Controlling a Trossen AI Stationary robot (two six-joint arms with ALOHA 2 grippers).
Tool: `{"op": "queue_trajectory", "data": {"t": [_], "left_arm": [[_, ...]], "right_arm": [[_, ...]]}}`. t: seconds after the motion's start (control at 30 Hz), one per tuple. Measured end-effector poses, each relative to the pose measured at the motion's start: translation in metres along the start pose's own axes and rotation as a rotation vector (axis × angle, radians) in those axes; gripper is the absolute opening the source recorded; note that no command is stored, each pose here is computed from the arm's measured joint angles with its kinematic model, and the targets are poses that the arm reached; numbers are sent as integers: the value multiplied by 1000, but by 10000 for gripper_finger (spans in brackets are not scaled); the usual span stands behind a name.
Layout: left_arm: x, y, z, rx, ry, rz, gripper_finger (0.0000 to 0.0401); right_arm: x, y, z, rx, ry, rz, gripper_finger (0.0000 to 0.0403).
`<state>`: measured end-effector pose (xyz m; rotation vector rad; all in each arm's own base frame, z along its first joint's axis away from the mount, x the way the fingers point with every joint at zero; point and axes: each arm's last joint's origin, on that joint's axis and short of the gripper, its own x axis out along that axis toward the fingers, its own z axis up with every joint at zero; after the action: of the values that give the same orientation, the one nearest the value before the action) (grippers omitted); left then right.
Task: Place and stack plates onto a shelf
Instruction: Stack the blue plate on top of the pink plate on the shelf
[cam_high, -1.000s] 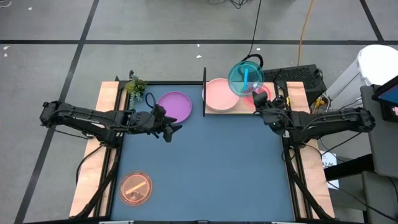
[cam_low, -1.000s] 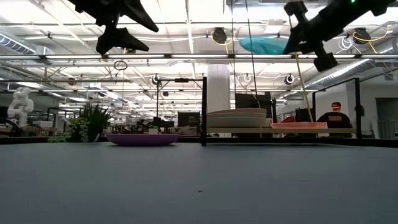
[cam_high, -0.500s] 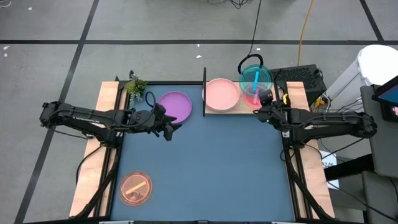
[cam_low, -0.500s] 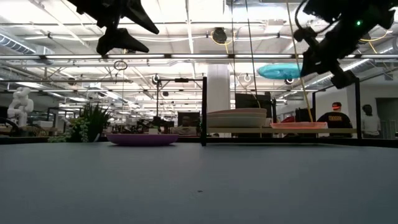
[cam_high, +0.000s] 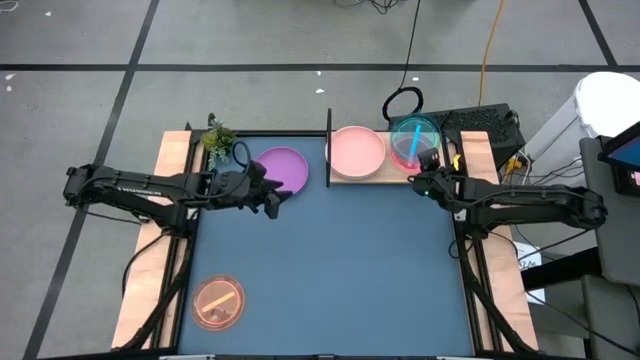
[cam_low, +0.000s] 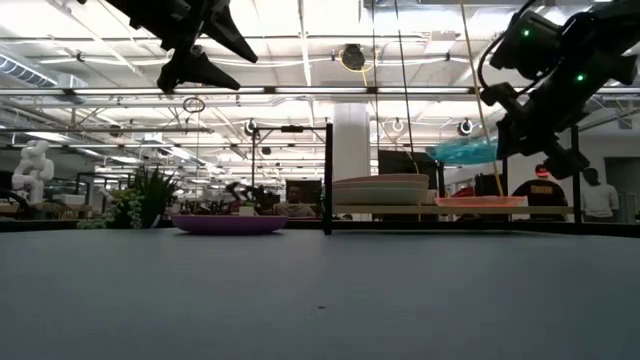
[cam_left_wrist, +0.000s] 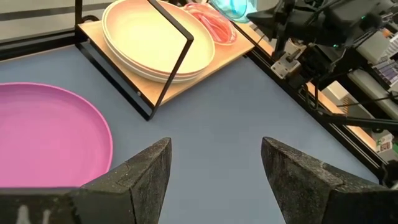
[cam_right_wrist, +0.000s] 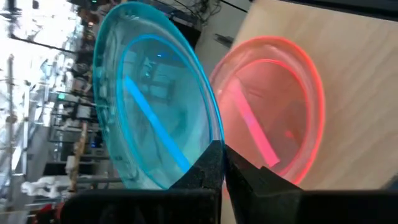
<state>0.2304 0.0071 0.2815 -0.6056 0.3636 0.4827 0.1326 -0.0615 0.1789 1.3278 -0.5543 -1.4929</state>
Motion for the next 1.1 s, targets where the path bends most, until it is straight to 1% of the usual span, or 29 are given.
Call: {"op": "queue_trajectory", "data": {"t": [0.6, 0.9, 1.1], "left_arm": [[2, 4, 4, -13, -11, 20, 253], [2, 6, 5, -14, -16, 27, 253], [2, 6, 5, -9, -16, 28, 253]], "right_arm": [[16, -6, 11, 37, 50, -158, 0], [20, -7, 13, 16, 83, -209, 0], [21, -8, 14, 16, 79, -216, 0]]}}
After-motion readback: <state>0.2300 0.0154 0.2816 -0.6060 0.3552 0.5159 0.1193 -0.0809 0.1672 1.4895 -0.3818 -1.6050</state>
